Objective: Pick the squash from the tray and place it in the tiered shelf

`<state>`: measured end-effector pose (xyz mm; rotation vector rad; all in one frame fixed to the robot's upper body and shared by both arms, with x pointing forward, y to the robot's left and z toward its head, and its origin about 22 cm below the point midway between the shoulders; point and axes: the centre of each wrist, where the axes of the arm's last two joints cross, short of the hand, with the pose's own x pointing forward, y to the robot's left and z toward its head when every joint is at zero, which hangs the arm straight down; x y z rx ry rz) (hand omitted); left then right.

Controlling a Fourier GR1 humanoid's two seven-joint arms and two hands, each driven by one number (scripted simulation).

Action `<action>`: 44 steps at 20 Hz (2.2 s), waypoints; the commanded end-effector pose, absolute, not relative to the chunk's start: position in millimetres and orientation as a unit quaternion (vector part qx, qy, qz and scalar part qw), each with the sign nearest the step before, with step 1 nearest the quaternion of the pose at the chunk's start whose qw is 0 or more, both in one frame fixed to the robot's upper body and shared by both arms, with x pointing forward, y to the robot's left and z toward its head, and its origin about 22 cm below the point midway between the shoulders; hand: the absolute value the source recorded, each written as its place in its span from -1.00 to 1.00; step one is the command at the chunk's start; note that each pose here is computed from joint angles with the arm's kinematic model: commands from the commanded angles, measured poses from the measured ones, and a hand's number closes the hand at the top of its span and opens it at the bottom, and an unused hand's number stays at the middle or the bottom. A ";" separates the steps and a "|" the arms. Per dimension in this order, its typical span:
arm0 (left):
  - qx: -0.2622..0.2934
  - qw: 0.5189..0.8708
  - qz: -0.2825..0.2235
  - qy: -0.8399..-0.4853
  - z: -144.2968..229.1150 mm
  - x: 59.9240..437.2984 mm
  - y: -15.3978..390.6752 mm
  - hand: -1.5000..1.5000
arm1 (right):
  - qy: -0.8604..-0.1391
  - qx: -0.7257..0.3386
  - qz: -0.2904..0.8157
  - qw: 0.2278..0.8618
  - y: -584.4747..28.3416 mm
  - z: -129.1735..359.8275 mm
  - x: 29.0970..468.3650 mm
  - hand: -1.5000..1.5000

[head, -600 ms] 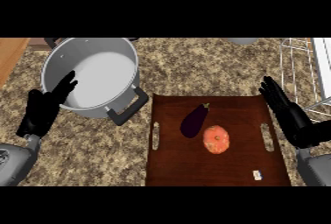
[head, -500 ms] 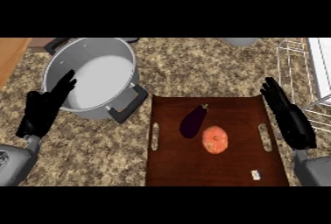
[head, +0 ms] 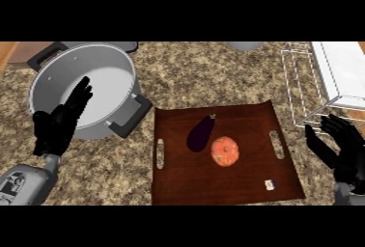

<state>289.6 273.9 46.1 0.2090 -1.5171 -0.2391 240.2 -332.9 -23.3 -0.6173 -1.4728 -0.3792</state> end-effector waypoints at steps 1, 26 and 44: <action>0.082 0.708 -0.101 -0.694 33.5 281.1 257.7 0.00 | -0.559 -0.463 -0.252 0.640 -337.8 -64.4 200.8 -1.00; 0.040 0.687 -0.136 -0.712 24.1 279.6 219.3 0.00 | -0.532 -0.381 -0.051 0.755 -242.9 -24.1 104.7 -1.00; 0.034 0.695 -0.132 -0.706 21.8 285.7 214.8 0.00 | -0.420 -0.426 0.066 0.799 -207.7 70.8 183.7 -1.00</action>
